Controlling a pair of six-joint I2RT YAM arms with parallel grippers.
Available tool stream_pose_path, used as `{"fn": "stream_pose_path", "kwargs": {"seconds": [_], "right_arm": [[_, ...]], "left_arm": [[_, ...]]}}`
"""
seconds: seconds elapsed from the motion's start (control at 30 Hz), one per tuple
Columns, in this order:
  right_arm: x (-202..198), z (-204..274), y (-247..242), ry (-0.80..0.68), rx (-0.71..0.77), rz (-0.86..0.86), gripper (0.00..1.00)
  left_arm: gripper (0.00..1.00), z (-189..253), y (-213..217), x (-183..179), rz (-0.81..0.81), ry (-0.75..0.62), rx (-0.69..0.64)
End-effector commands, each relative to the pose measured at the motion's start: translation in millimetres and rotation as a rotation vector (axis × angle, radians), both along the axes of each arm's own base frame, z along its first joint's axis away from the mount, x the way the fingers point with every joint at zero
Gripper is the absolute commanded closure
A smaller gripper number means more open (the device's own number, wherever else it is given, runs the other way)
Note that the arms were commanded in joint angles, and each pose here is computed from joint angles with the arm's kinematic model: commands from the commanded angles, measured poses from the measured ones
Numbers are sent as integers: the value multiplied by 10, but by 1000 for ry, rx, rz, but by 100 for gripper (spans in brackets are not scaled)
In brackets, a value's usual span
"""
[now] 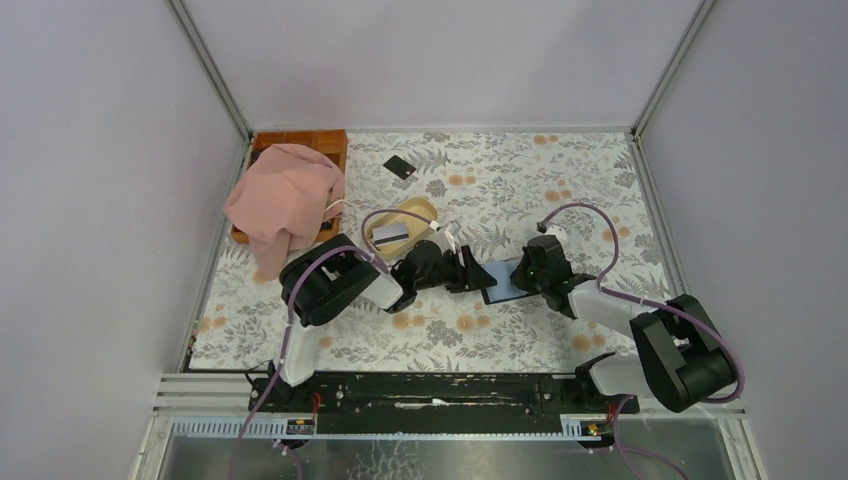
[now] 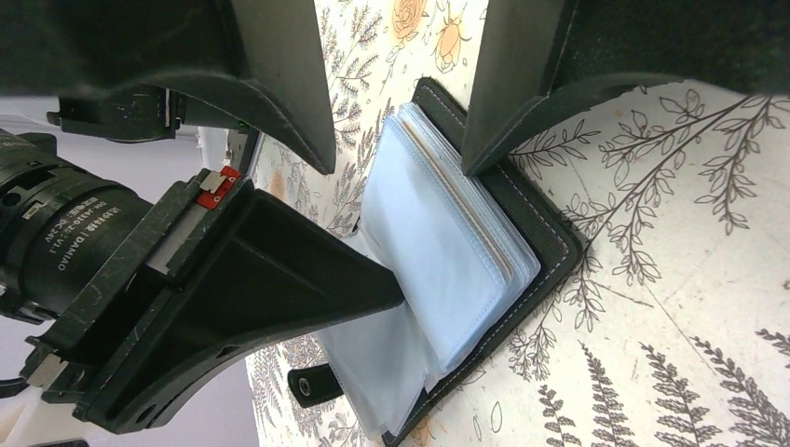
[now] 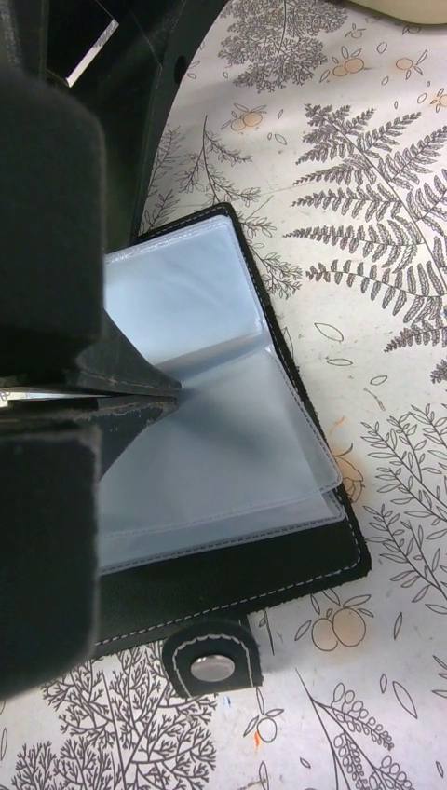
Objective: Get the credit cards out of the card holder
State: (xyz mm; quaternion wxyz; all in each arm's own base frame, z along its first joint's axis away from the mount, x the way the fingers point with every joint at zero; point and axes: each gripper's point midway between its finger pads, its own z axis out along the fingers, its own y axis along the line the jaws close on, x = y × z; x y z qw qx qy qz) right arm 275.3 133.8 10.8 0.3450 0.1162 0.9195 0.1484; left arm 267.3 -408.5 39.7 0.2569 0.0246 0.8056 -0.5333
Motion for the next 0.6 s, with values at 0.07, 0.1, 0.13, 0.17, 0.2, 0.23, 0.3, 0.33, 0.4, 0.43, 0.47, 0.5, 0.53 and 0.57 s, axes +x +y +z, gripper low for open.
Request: {"fn": "stream_pose_path", "kwargs": {"seconds": [0.07,0.1,0.13,0.17,0.2,0.23,0.3,0.33,0.4,0.43,0.47,0.5,0.53,0.57], "right_arm": [[-471,-293,175,168,76,94,100],[-490,-299,187,170,79,95,100],[-509,-303,204,171,83,99,100],[-532,-310,220,174,89,100,100],[-554,-314,239,179,97,101,100],[-580,-320,258,181,102,102,100],[-620,-327,279,182,114,95,100],[-643,-330,293,183,120,95,100],[-679,-334,306,181,125,91,100],[-688,-332,312,178,124,91,100],[-705,-341,315,179,119,91,100],[-721,-352,318,181,116,93,100],[-733,-363,319,184,113,93,100],[-737,-367,321,185,115,92,100]], "left_arm": [[37,211,52,88,44,-57,-4],[31,267,60,84,45,-66,-5],[24,307,89,92,59,-76,-4],[11,355,127,96,73,-90,-9],[5,404,142,90,75,-103,-15],[2,423,146,81,70,-110,-10],[1,408,159,80,70,-110,12],[0,394,164,70,69,-104,16],[0,365,158,48,62,-90,17],[0,354,152,38,63,-83,17],[0,342,150,38,68,-77,15],[0,335,144,38,72,-74,11],[0,335,132,41,72,-71,7],[0,335,119,44,73,-68,2]]}}
